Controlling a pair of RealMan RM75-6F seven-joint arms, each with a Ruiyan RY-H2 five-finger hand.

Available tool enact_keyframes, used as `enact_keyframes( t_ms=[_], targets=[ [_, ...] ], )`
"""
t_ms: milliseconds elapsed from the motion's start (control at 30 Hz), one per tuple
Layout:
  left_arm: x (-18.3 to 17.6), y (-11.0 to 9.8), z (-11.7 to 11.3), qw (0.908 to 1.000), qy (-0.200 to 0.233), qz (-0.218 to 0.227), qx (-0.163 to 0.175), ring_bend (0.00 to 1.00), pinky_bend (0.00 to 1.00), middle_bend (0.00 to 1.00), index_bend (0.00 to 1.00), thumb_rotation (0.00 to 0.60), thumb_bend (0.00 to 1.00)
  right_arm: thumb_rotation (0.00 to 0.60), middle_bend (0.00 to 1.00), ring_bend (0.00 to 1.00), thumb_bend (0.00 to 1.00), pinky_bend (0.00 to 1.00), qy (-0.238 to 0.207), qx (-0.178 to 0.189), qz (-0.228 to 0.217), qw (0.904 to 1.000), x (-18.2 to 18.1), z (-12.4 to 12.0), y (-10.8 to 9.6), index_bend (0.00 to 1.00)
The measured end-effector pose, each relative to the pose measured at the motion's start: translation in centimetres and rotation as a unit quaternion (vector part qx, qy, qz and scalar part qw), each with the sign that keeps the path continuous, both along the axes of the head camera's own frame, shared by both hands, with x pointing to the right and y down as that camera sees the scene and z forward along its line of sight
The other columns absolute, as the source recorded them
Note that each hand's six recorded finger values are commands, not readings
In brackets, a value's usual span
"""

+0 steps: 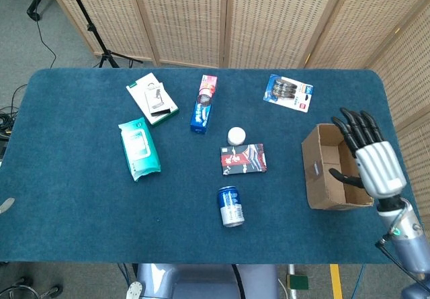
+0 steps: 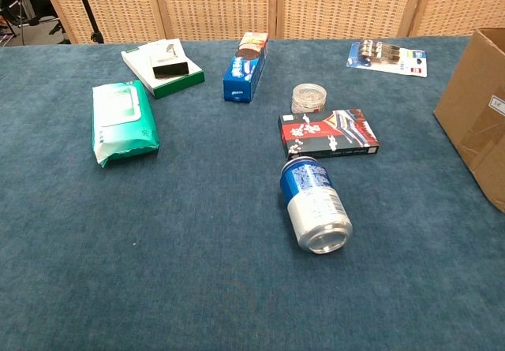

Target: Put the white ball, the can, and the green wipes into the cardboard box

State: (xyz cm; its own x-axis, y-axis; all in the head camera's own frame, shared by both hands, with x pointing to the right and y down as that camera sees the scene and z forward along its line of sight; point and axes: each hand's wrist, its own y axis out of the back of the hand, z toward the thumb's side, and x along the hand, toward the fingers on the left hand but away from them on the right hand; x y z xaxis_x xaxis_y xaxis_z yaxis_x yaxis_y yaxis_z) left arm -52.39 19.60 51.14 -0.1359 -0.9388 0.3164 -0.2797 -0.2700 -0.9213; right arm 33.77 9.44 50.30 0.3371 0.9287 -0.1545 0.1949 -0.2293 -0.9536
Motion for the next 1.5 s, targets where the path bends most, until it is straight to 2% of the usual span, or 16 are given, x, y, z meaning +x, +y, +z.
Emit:
enact_keyframes(
  t_ms=[100, 233, 400, 533, 700, 933, 1233, 1500],
  targets=[
    [-0.1, -0.1, -0.1, 1.0000, 0.001, -0.003, 0.002, 0.00, 0.04, 0.00, 0.00, 0.600, 0.00, 0.600, 0.00, 0.00, 0.00, 0.01, 0.017, -0.013, -0.024, 0.9995, -3.4, 0.4, -3.5, 0.00],
    [-0.5, -0.3, 0.0, 0.9999, 0.002, -0.010, 0.000, 0.00, 0.04, 0.00, 0.00, 0.600, 0.00, 0.600, 0.00, 0.00, 0.00, 0.08, 0.030, -0.031, -0.037, 0.9984, -7.8, 1.6, -7.5, 0.03],
    [-0.7, -0.5, 0.5, 0.9999, 0.002, -0.013, -0.010, 0.00, 0.04, 0.00, 0.00, 0.600, 0.00, 0.600, 0.02, 0.00, 0.00, 0.14, 0.040, -0.050, -0.042, 0.9971, -12.3, 3.9, -10.6, 0.05],
    [-0.7, -0.7, 1.0, 0.9997, 0.001, -0.011, -0.021, 0.00, 0.04, 0.00, 0.00, 0.600, 0.00, 0.600, 0.02, 0.00, 0.00, 0.17, 0.074, -0.065, -0.042, 0.9942, -14.8, 6.7, -12.2, 0.05],
    [-0.6, -1.0, 1.5, 0.9995, -0.003, -0.008, -0.029, 0.00, 0.04, 0.00, 0.00, 0.600, 0.00, 0.600, 0.08, 0.02, 0.00, 0.18, 0.105, -0.113, -0.035, 0.9874, -16.1, 11.2, -12.1, 0.05],
    [-0.9, -1.2, 2.2, 0.9989, -0.006, -0.015, -0.045, 0.00, 0.04, 0.00, 0.00, 0.600, 0.00, 0.600, 0.18, 0.14, 0.00, 0.19, 0.148, -0.165, -0.046, 0.9740, -18.3, 17.1, -10.3, 0.06],
    [-1.2, -1.5, 2.6, 0.9984, -0.011, -0.021, -0.052, 0.00, 0.04, 0.00, 0.00, 0.600, 0.00, 0.600, 0.18, 0.15, 0.03, 0.20, 0.162, -0.198, -0.061, 0.9648, -20.5, 20.9, -8.6, 0.09],
    [-1.4, -1.8, 3.2, 0.9976, -0.015, -0.027, -0.062, 0.00, 0.04, 0.00, 0.00, 0.600, 0.00, 0.600, 0.18, 0.15, 0.05, 0.20, 0.157, -0.215, -0.043, 0.9630, -20.2, 23.0, -8.6, 0.09]
  ],
)
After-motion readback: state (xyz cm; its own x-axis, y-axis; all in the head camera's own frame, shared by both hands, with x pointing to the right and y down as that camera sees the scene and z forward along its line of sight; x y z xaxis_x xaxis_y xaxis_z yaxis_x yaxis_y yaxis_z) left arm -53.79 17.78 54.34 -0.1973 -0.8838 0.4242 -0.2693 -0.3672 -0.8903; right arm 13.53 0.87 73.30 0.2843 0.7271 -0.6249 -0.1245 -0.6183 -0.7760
